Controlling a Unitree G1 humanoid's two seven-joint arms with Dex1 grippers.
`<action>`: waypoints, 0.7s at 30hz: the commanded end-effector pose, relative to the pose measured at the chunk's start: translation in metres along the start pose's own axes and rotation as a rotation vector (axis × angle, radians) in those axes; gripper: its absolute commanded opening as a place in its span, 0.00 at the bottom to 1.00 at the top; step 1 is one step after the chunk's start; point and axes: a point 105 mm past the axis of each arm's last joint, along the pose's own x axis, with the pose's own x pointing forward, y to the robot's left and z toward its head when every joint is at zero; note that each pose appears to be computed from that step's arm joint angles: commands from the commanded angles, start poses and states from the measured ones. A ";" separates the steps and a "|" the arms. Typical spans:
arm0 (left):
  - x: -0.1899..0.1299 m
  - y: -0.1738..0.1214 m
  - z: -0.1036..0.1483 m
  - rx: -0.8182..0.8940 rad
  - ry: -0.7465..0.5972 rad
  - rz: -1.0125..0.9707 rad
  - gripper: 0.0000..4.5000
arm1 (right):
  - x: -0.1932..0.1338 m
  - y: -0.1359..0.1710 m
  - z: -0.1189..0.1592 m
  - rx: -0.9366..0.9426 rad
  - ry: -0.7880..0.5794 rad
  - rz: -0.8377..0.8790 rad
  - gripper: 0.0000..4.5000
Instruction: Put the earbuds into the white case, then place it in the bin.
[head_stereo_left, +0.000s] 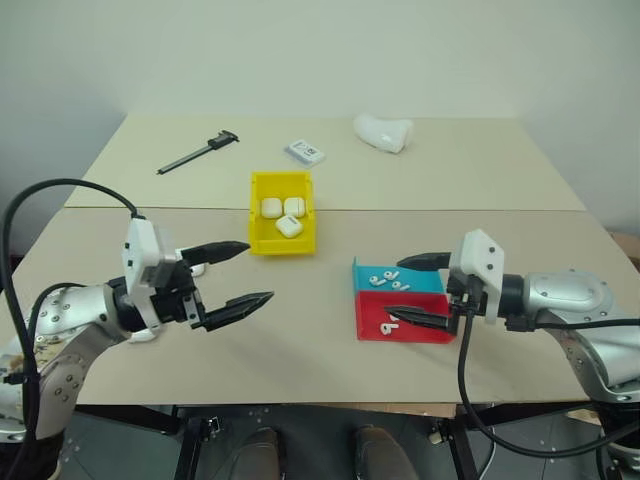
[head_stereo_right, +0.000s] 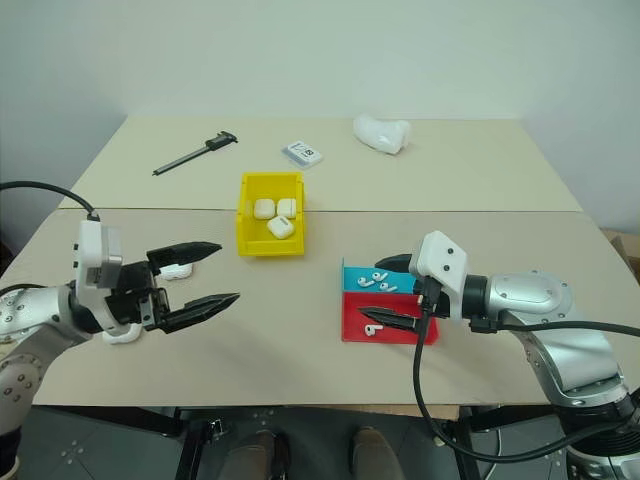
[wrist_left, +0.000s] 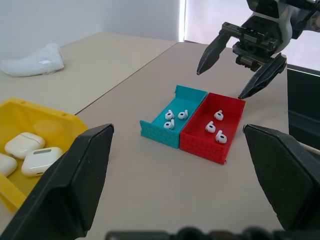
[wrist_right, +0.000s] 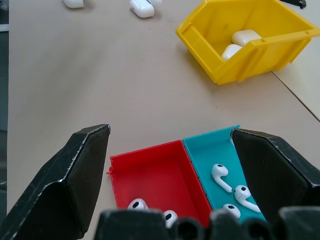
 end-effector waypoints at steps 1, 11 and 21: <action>-0.002 -0.001 0.013 0.050 -0.019 -0.002 1.00 | -0.003 0.000 0.013 -0.050 -0.041 -0.007 0.99; -0.018 -0.004 0.010 -0.027 0.106 0.011 1.00 | -0.009 0.001 0.012 -0.064 -0.032 0.004 0.99; -0.055 0.005 0.014 0.019 0.352 0.182 1.00 | -0.011 0.007 0.028 -0.089 -0.087 0.061 0.99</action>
